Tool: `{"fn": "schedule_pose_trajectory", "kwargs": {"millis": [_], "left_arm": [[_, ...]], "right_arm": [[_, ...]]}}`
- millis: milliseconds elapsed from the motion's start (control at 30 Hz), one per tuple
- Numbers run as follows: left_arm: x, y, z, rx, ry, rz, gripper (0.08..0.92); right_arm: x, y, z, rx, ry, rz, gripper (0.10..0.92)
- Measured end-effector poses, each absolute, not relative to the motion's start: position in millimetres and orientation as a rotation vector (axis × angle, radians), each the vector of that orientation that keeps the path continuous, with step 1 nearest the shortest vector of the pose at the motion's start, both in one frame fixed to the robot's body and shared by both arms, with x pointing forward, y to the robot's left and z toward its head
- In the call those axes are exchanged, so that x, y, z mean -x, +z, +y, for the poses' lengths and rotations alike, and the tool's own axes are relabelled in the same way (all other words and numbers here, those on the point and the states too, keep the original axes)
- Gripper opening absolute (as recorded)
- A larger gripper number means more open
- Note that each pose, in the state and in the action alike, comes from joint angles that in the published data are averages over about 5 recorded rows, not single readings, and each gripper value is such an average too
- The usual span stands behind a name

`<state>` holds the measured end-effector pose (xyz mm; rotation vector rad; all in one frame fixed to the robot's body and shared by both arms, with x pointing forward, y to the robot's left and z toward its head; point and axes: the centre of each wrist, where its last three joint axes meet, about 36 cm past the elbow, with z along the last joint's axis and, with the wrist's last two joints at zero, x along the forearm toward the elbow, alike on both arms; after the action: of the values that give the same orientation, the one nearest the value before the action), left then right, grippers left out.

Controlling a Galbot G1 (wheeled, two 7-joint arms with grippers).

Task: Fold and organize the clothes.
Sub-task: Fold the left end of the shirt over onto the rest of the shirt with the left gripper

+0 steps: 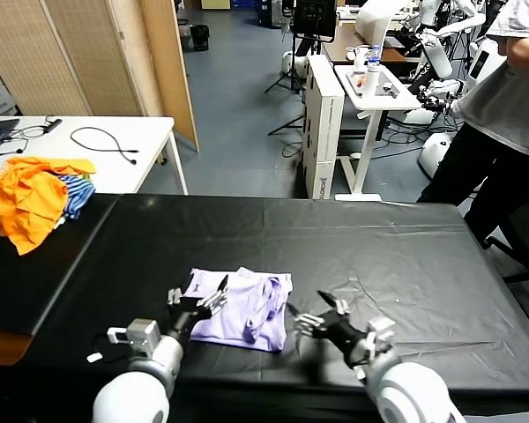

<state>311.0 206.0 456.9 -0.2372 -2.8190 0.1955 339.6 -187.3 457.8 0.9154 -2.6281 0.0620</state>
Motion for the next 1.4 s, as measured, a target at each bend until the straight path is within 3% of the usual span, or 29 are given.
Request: {"fn": "schedule_pose_trajectory", "kwargs": {"millis": [333,600,967,1400], "left_arm": [[-309,449,210,0.192,0.159,-2.808,0.907],[-306,444,209,0.174,0.148,-2.796,0.907],[-307,443,209,0.173,0.145,-2.796,0.907],[-304,438,208,0.147,0.137,-2.794,0.907]], "right_arm": [[-363,460,-156,-1.136,0.532,-2.536,0.907],[-361,458,-156,-1.045,0.768,-2.473,0.907],[-332,467,-184,-0.903,0.486,-2.552,0.907],[-360,467,-187,-0.706,0.085,-2.692,0.907]]}}
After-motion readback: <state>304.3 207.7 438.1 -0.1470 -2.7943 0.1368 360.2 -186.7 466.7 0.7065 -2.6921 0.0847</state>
